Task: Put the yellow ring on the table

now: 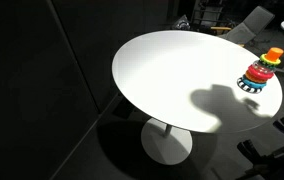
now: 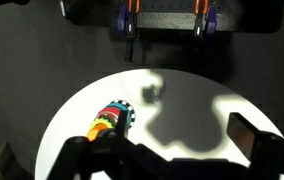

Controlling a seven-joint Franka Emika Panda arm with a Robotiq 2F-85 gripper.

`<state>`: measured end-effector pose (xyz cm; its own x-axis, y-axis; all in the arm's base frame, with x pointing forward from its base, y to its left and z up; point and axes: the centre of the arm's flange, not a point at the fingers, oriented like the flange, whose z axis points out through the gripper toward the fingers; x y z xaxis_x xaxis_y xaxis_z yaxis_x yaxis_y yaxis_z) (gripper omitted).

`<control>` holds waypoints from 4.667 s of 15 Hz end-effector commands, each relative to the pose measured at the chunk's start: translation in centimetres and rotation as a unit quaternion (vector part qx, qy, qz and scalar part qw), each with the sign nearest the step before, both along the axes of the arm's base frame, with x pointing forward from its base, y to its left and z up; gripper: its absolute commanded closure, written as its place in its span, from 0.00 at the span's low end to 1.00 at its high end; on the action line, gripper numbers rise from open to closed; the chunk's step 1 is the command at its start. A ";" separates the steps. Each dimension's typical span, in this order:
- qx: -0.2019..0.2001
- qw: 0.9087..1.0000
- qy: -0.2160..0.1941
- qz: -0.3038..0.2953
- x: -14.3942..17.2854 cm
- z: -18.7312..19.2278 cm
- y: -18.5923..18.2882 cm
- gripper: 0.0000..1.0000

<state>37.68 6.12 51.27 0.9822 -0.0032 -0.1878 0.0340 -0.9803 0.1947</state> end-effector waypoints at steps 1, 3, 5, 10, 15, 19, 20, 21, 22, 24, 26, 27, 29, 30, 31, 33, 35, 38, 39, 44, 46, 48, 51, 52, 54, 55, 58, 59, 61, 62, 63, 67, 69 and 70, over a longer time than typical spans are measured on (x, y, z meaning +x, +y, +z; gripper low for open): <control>0.000 1.000 -0.001 0.000 0.0 0.1 0.0 0.00; 0.000 1.000 -0.001 0.000 0.0 0.1 0.0 0.00; 0.000 1.000 -0.001 0.000 0.0 0.1 0.0 0.00; 0.000 1.000 -0.001 0.000 0.0 0.1 0.0 0.00; 0.011 1.000 -0.010 -0.006 1.2 -0.7 -0.4 0.00; 0.033 0.999 -0.034 -0.012 3.6 -1.8 -1.6 0.00; 0.039 0.998 -0.042 -0.015 4.2 -2.3 -2.1 0.00; 0.045 0.998 -0.048 -0.018 4.7 -2.6 -2.6 0.00; 0.049 0.997 -0.053 -0.023 5.1 -3.1 -3.1 0.00; 0.056 0.996 -0.067 -0.032 5.9 -4.0 -4.3 0.00; 0.058 0.994 -0.078 -0.046 6.7 -4.9 -5.6 0.00; 0.059 0.993 -0.082 -0.054 7.0 -5.4 -6.3 0.00; 0.060 0.991 -0.095 -0.072 7.6 -6.6 -7.9 0.00; 0.059 0.990 -0.099 -0.084 7.8 -7.4 -8.7 0.00; 0.060 0.988 -0.102 -0.095 8.0 -8.1 -9.6 0.00; 0.064 0.984 -0.115 -0.118 8.5 -9.5 -11.2 0.00; 0.067 0.979 -0.129 -0.141 8.9 -11.0 -12.7 0.00; 0.077 0.973 -0.141 -0.169 9.6 -13.5 -14.4 0.00; 0.078 0.971 -0.141 -0.176 9.7 -14.3 -14.9 0.00; 0.071 0.967 -0.124 -0.210 10.2 -18.4 -16.6 0.00; 0.065 0.966 -0.116 -0.221 10.1 -19.7 -17.1 0.00; 0.058 0.965 -0.109 -0.232 9.9 -20.7 -17.6 0.00; 0.052 0.963 -0.103 -0.242 9.7 -21.6 -18.2 0.00; 0.052 0.963 -0.103 -0.244 9.7 -21.8 -18.3 0.00; 0.050 0.962 -0.103 -0.248 9.6 -22.2 -18.6 0.00; 0.049 0.962 -0.104 -0.248 9.6 -22.3 -18.7 0.00; 0.046 0.962 -0.106 -0.248 9.5 -22.9 -18.8 0.00; 0.044 0.962 -0.108 -0.248 9.5 -23.0 -18.9 0.00; 0.039 0.962 -0.115 -0.244 9.5 -23.4 -18.9 0.00; 0.037 0.962 -0.117 -0.242 9.5 -23.6 -18.9 0.00; 0.034 0.963 -0.120 -0.241 9.4 -23.7 -19.0 0.00; 0.029 0.963 -0.129 -0.235 9.2 -24.4 -18.7 0.00; 0.028 0.964 -0.130 -0.232 9.0 -24.7 -18.5 0.00; 0.028 0.964 -0.130 -0.232 8.9 -24.9 -18.5 0.00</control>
